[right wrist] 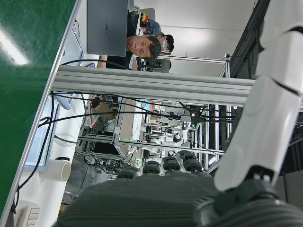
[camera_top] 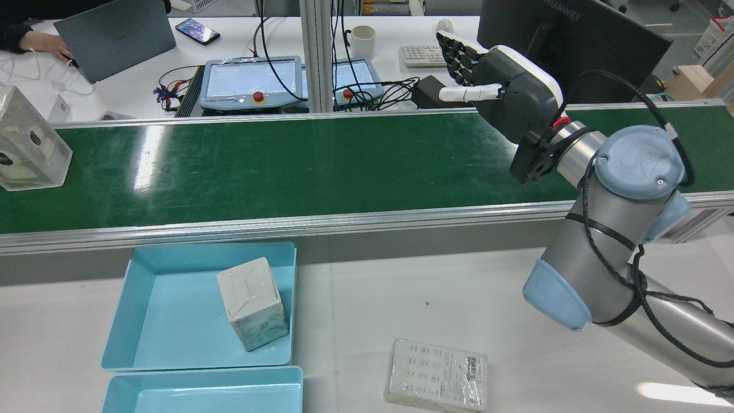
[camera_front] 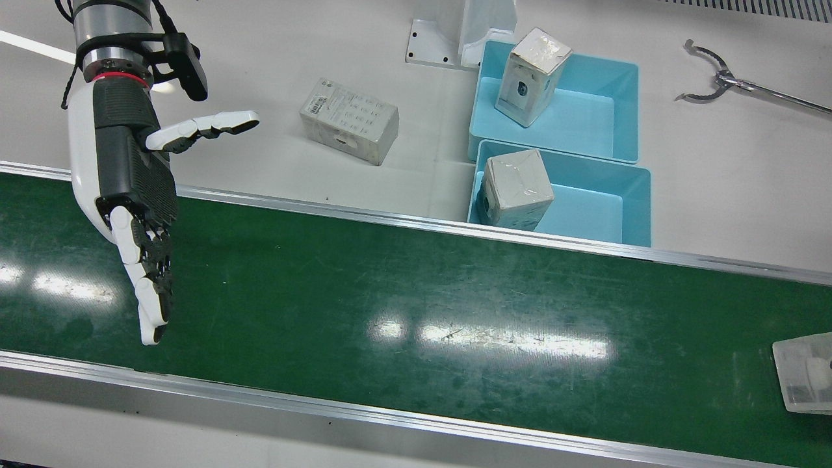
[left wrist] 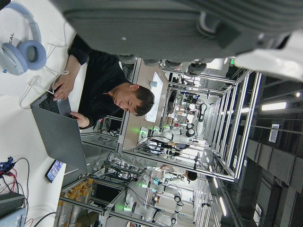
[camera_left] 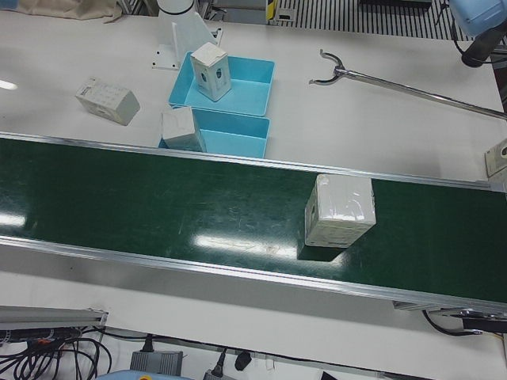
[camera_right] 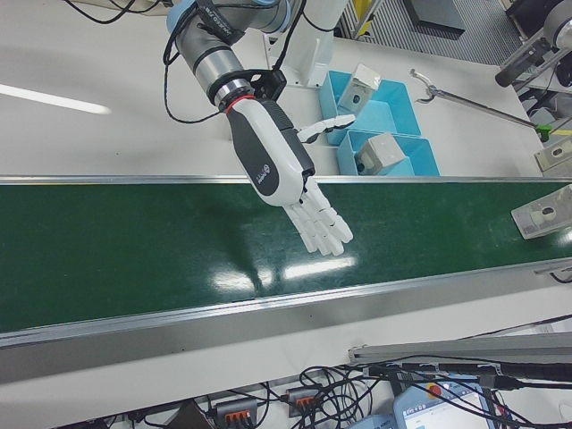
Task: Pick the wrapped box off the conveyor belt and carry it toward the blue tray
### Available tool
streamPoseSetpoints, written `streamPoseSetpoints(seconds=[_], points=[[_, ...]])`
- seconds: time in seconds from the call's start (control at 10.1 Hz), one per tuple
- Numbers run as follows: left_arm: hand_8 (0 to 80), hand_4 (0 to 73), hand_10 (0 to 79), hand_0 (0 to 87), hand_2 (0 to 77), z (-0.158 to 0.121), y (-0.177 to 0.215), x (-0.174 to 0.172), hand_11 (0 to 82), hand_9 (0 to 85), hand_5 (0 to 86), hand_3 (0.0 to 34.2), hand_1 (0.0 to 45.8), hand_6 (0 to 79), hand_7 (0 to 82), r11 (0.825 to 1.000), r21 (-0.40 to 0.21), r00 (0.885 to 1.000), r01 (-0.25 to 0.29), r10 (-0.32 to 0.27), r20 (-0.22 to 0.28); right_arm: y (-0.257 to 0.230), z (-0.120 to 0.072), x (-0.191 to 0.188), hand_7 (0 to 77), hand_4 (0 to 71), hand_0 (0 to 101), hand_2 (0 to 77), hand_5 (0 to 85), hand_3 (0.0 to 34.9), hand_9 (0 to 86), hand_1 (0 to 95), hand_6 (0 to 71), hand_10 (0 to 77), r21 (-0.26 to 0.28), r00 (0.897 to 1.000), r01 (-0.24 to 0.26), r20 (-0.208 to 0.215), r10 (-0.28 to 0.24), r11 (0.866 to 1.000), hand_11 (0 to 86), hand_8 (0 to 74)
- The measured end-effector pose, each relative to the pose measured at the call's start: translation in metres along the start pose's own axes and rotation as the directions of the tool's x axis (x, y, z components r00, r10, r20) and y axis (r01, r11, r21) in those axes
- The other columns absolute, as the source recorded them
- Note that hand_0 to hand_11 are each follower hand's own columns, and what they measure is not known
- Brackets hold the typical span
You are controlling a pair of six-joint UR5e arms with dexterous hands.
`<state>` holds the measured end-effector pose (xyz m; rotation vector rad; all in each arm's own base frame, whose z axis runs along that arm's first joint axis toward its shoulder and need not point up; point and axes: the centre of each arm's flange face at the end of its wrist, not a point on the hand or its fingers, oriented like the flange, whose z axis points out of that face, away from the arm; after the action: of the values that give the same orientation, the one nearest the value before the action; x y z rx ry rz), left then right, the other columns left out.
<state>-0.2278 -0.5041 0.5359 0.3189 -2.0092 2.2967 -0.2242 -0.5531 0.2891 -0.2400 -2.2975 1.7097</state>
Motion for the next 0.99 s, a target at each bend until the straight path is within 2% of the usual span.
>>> streamPoseSetpoints(seconds=[0.1,0.4,0.49,0.99], points=[[0.0,0.0,0.5,0.0,0.5,0.000,0.000,0.000,0.0,0.0,1.1,0.0,0.0,0.0,0.0,1.000,0.000,1.000,0.000,0.000,0.000,-0.001,0.002,0.000,0.0,0.5,42,8.7,3.8,0.0,1.1,9.3,0.0,1.1,0.002,1.000,-0.003,0.000,0.003,1.000,1.1,2.2],[0.0,0.0,0.5,0.0,1.1,0.000,0.000,0.000,0.0,0.0,1.1,0.0,0.0,0.0,0.5,1.000,0.000,1.000,0.000,0.000,0.000,-0.007,0.006,0.003,0.0,2.2,42,8.7,2.7,0.0,1.1,9.3,0.0,1.1,0.017,1.000,-0.010,-0.002,0.010,1.000,3.8,2.2],[0.0,0.0,0.5,0.0,0.5,0.000,0.000,0.000,0.0,0.0,1.1,0.0,0.0,0.0,0.5,1.000,0.000,1.000,0.000,0.000,0.000,-0.009,0.005,0.003,0.0,4.9,41,9.8,6.0,0.0,1.1,7.6,0.0,1.1,0.022,1.000,-0.009,-0.002,0.010,1.000,3.3,2.2],[0.0,0.0,0.5,0.0,1.1,0.000,0.000,0.000,0.0,0.0,1.1,0.0,0.0,0.0,0.5,1.000,0.000,1.000,0.000,0.000,0.000,-0.014,0.009,0.005,0.0,6.0,41,12.0,6.0,0.0,2.2,9.3,0.0,2.2,0.029,1.000,-0.008,-0.004,0.009,1.000,3.8,3.3]])
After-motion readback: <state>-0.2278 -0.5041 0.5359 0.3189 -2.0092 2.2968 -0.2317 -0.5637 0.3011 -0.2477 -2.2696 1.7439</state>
